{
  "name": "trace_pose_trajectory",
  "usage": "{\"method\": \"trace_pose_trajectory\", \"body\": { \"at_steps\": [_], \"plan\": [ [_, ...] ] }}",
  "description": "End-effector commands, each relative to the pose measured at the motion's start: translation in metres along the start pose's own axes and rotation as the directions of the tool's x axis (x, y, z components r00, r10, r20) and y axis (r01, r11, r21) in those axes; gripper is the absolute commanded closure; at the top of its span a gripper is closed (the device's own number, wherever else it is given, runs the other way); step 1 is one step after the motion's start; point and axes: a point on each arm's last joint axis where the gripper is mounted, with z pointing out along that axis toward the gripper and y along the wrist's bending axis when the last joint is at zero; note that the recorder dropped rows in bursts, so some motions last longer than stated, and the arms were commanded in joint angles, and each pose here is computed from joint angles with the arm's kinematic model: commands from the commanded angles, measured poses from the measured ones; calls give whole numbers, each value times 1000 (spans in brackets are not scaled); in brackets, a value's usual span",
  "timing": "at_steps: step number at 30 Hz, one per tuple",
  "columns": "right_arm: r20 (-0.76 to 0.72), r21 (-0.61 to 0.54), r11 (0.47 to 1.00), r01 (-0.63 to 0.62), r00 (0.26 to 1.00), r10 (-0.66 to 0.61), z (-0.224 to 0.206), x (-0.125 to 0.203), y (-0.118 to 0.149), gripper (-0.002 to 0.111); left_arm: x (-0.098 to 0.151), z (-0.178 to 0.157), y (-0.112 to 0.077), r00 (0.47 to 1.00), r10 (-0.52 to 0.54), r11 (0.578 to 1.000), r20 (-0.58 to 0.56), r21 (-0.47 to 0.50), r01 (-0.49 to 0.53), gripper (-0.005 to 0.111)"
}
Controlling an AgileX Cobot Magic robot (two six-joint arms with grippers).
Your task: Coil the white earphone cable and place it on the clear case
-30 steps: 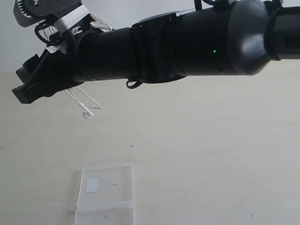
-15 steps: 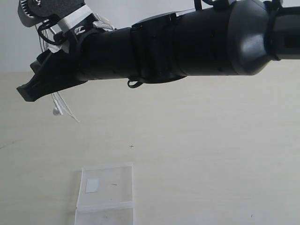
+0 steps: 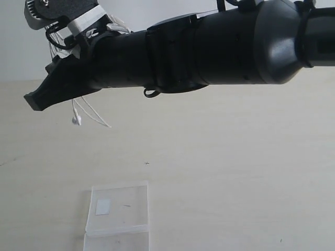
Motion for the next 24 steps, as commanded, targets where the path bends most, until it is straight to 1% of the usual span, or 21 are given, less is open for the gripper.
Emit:
{"method": "trace_pose_trajectory", "body": {
  "at_steps": [1,3,9,13,16,20,21,24],
  "plan": [
    [-12,87,996,-37,999,39,-3,-1,-7,108,-4,-4,6,999,50,995,3,-90,-50,107],
    [-15,92,995,-39,999,40,-9,0,-7,108,-5,-5,9,998,64,989,0,-132,-63,107],
    [-10,102,995,-13,1000,14,-34,-3,-5,108,-4,-7,19,985,168,956,-41,-238,-173,107],
    [38,106,994,7,999,-11,-56,-18,-3,108,4,-8,25,978,195,943,-77,-260,-209,107],
    [80,110,994,13,997,-22,-71,-30,-2,108,16,-9,32,974,192,939,-116,-267,-217,107],
    [117,122,992,12,993,-26,-84,-41,-2,108,33,-9,35,972,184,954,-149,-213,-213,107],
    [114,132,991,11,993,-26,-84,-41,-3,108,36,-10,36,971,183,956,-154,-202,-212,107],
    [89,213,977,4,996,-23,-86,-38,-10,108,42,-10,35,964,207,959,-165,-159,-234,107]
  ]
}}
